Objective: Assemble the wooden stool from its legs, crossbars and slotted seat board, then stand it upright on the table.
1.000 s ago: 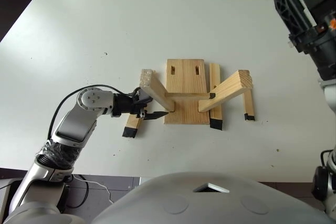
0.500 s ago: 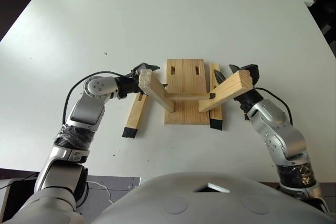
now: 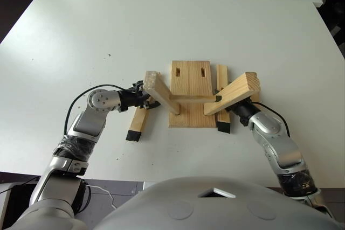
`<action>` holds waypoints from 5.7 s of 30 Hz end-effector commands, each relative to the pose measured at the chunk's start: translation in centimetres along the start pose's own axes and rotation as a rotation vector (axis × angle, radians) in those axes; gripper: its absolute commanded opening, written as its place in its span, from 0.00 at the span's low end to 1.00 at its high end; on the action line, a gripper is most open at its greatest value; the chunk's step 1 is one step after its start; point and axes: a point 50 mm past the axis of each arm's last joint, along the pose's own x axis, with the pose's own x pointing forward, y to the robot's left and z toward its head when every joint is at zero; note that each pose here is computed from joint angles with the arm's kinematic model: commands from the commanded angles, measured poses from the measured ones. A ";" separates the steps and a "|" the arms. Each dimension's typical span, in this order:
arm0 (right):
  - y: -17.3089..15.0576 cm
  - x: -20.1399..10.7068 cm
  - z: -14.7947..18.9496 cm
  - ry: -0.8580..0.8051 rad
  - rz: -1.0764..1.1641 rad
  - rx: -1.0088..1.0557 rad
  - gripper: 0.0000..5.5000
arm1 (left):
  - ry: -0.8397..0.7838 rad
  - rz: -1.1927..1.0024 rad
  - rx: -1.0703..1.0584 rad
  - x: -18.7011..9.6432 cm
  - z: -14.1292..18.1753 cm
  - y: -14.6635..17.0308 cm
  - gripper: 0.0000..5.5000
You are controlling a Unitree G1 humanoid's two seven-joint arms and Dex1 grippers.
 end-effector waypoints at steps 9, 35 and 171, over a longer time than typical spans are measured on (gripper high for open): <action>-3.5 -3.1 -2.6 0.171 -0.088 -0.196 0.55 | 0.085 0.048 -0.051 -2.1 -2.0 0.7 0.64; -2.5 -9.1 3.9 0.064 0.334 -0.281 0.55 | -0.079 0.052 0.082 -0.8 1.8 4.4 0.64; -0.6 0.2 -1.0 0.159 0.072 -0.152 0.55 | -0.223 0.137 0.272 -0.3 5.1 6.0 0.64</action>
